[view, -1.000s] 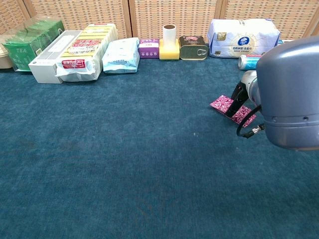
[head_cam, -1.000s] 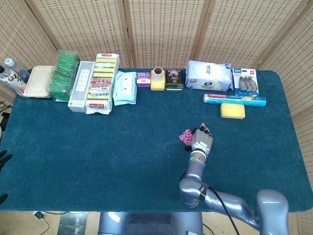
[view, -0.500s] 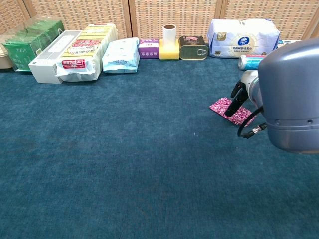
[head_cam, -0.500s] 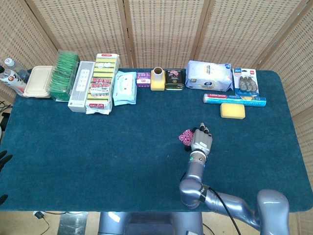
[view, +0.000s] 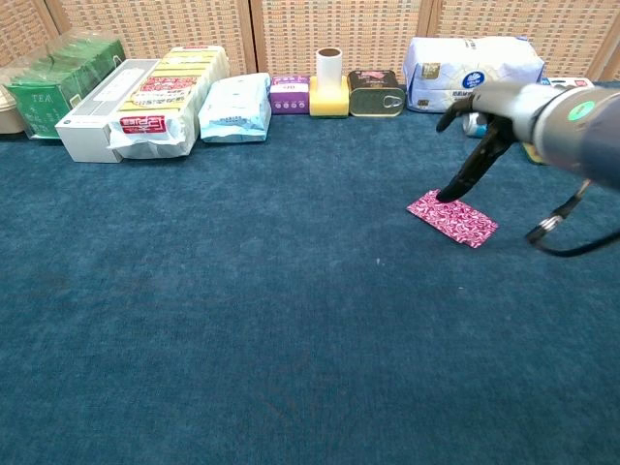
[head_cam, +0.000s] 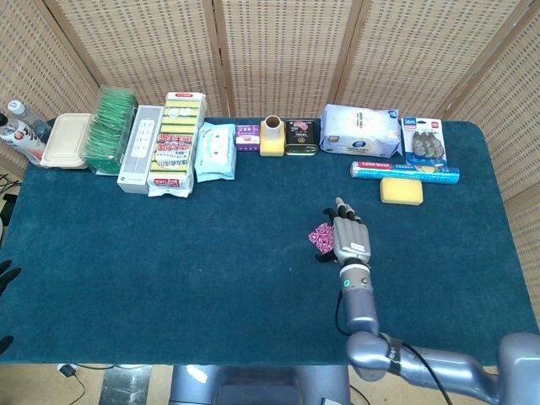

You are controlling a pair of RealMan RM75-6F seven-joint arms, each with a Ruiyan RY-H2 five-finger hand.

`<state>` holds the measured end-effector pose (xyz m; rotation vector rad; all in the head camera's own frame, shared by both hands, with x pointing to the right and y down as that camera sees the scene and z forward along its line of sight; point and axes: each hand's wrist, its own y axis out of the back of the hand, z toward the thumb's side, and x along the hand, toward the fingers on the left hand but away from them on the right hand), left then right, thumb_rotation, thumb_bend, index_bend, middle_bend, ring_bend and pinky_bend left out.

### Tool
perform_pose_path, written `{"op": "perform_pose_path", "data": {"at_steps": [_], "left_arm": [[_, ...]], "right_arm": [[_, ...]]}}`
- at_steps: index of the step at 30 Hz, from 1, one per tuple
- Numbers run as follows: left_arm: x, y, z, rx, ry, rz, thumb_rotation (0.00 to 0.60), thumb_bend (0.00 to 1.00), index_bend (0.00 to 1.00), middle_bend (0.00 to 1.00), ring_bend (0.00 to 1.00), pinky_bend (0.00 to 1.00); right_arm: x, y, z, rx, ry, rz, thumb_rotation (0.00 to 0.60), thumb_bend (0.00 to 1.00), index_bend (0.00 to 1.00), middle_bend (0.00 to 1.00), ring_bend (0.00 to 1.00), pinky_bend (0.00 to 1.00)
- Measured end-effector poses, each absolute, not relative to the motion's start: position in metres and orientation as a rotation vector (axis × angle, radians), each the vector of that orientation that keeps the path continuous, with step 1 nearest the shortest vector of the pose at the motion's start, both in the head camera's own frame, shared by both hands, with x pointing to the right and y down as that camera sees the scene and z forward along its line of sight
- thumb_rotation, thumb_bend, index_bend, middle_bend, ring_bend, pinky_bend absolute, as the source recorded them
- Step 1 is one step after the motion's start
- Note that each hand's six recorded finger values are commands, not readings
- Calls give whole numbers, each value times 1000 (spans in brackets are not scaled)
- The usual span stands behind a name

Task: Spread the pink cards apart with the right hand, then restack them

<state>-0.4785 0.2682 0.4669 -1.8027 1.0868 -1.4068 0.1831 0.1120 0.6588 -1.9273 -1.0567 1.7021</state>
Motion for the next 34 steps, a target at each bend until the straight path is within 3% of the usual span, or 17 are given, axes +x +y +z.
{"op": "perform_pose_path", "data": {"at_steps": [4,15,21,29,34], "left_arm": [[-476,271,466,-1800,1078,-1401,600,131,0,0,0,83],[-468,280,464,-1782,1042,-1381,600,132,0,0,0,83],[-466,284,461,-1727,1035,-1383,600,131,0,0,0,83],[-466,286,461,-1614,1064,-1398,600,129,0,0,0,83],[-468,282,463,-1577,1081,-1421,600,114,0,0,0,68]], "right_arm": [[195,112,642,-1970,-1002,1538,595,52,137,0,0,143],[275,116,616,-1901,-1066,1171,461,0,165,29,0,120],[365,157,592,-1671,-1047,1197,448,0,167,29,0,82],[389,224,539,-1583,-1073,1260,450,0,152,10,0,1],[390,233,528,-1591,-1078,1285,451,0,107,0,0,0]]}}
